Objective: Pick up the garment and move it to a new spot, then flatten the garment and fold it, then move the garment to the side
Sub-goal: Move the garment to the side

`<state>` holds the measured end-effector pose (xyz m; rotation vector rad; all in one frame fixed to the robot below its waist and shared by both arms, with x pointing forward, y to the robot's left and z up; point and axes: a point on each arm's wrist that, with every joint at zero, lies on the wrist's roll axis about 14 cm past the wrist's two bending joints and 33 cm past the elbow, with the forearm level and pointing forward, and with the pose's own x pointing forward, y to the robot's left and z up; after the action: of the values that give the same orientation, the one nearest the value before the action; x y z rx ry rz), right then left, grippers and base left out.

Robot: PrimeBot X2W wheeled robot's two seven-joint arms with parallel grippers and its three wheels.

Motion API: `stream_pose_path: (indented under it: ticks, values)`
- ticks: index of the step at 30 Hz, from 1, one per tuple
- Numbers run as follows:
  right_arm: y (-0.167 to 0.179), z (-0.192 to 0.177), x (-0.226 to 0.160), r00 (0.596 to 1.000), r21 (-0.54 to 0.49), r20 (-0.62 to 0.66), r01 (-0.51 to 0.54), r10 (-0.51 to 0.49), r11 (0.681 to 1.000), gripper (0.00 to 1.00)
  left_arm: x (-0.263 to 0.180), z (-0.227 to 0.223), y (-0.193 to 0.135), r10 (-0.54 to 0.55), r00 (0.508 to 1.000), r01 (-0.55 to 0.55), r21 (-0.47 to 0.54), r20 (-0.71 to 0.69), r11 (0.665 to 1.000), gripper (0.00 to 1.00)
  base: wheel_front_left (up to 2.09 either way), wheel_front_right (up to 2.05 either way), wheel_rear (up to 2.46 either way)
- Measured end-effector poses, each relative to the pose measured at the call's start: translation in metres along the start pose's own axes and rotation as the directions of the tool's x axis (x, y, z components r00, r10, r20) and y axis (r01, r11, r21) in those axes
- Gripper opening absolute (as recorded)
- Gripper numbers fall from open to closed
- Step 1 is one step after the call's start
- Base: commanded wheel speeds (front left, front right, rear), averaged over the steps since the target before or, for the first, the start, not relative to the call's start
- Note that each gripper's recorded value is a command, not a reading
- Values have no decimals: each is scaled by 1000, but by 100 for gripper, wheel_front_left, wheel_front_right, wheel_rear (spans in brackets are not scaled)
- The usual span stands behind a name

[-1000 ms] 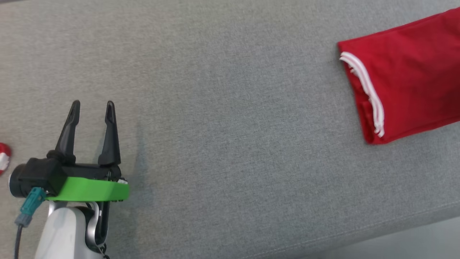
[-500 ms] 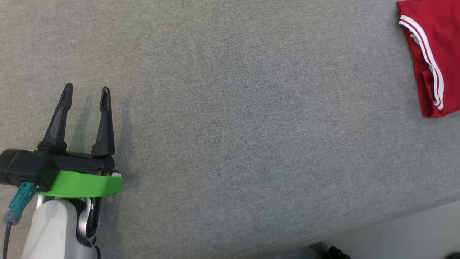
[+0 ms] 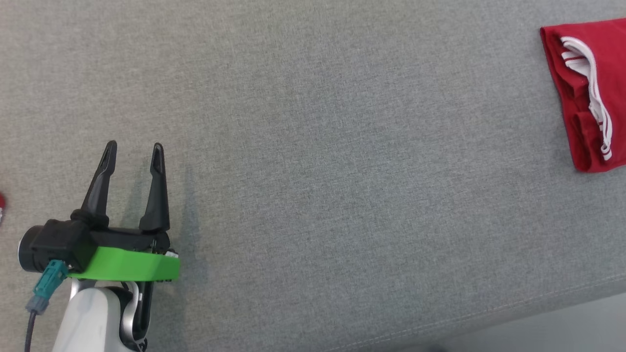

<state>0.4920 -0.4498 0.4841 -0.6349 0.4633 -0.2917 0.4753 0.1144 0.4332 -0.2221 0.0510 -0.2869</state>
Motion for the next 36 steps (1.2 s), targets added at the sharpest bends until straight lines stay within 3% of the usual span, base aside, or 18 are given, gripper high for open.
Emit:
stream_pose_path:
  ticks: [3, 6, 8, 12, 21, 27, 36]
  values:
    - [6, 13, -11, 998, 16, 69, -15, 14, 1000, 100, -7, 12, -3, 9, 1000, -9, -3, 21, 1000, 100, 0, 0, 0]
    - [23, 29, -26, 986, 120, 163, -50, 30, 992, 100, -21, 20, -3, 33, 999, -32, -3, 29, 999, 100, 0, 0, 0]
    - [40, 39, -37, 975, 262, 221, -92, 33, 961, 100, -32, 25, -1, 49, 998, -49, 2, 34, 999, 100, 0, 0, 0]
    - [71, 62, -70, 938, 369, 341, -197, 65, 908, 100, -54, 38, 1, 87, 995, -87, 0, 58, 996, 100, 0, 0, 0]
    - [114, 95, -137, 853, 428, 506, -374, 124, 823, 100, -93, 61, 13, 173, 978, -174, -8, 114, 985, 100, 0, 0, 0]
    - [133, 88, -174, 834, 415, 519, -438, 188, 797, 100, -118, 64, 17, 215, 969, -215, -18, 122, 976, 100, 0, 0, 0]
    - [130, 99, -205, 806, 470, 578, -453, 124, 757, 100, -134, 64, 23, 249, 960, -248, -24, 128, 968, 100, 0, 0, 0]
